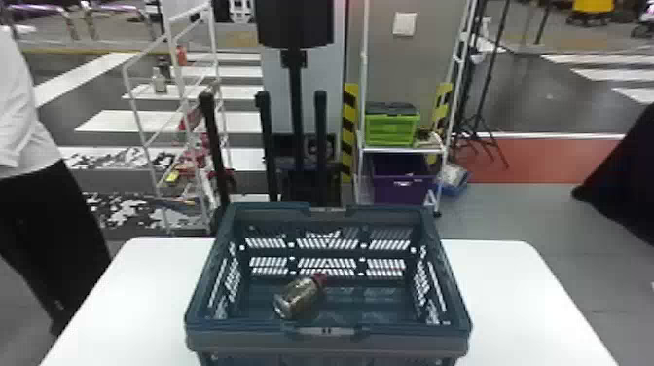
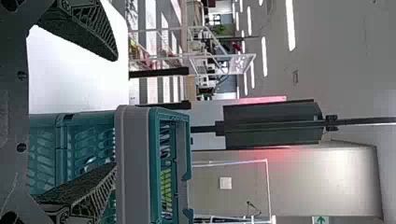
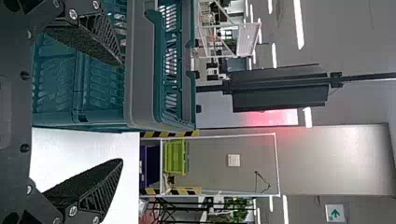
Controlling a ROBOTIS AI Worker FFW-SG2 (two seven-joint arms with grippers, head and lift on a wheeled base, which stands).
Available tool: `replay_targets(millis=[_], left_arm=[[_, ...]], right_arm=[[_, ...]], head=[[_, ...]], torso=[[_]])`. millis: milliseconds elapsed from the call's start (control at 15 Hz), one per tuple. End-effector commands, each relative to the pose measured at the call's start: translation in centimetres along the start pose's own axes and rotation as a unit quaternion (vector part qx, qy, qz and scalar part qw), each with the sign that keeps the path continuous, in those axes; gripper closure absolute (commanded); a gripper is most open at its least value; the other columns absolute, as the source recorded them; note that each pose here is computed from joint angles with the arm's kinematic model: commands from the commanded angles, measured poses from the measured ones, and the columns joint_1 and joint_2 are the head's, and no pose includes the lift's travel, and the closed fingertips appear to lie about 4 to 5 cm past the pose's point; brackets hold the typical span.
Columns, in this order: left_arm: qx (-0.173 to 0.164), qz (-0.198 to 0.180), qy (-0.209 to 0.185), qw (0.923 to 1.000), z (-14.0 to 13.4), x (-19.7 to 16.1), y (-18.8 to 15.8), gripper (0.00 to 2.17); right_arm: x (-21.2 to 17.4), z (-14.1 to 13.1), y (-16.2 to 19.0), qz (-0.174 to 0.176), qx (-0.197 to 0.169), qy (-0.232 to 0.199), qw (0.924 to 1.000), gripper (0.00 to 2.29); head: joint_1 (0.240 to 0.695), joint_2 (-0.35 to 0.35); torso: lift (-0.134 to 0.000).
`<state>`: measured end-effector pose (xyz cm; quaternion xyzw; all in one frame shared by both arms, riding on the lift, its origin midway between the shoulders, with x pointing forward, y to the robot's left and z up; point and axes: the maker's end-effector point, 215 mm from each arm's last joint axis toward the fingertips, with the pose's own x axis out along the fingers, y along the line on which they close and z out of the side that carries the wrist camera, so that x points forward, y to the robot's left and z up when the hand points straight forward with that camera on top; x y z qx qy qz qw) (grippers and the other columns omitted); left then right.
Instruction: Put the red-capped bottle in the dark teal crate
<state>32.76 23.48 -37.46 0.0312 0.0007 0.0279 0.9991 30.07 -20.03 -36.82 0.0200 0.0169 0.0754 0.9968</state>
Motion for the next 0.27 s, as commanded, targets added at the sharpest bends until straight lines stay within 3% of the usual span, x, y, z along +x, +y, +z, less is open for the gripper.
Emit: replay_targets(millis=[0, 200], left_arm=[[-0.002, 0.001, 0.000, 1.0000, 0.03, 0.00, -0.05, 0.09], [-0.002, 0.000, 0.004, 1.0000, -0.43, -0.04, -0.19, 0.09]], right_arm=[[-0.07, -0.01, 0.02, 0.000, -0.001, 0.001, 1.0000, 0.15], [-0.12, -0.05, 0.00, 0.000, 0.000, 0.001, 1.0000, 0.15]], head=[[0.499, 0.000], [0.499, 0.000]], torso=[[0.000], [0.000]])
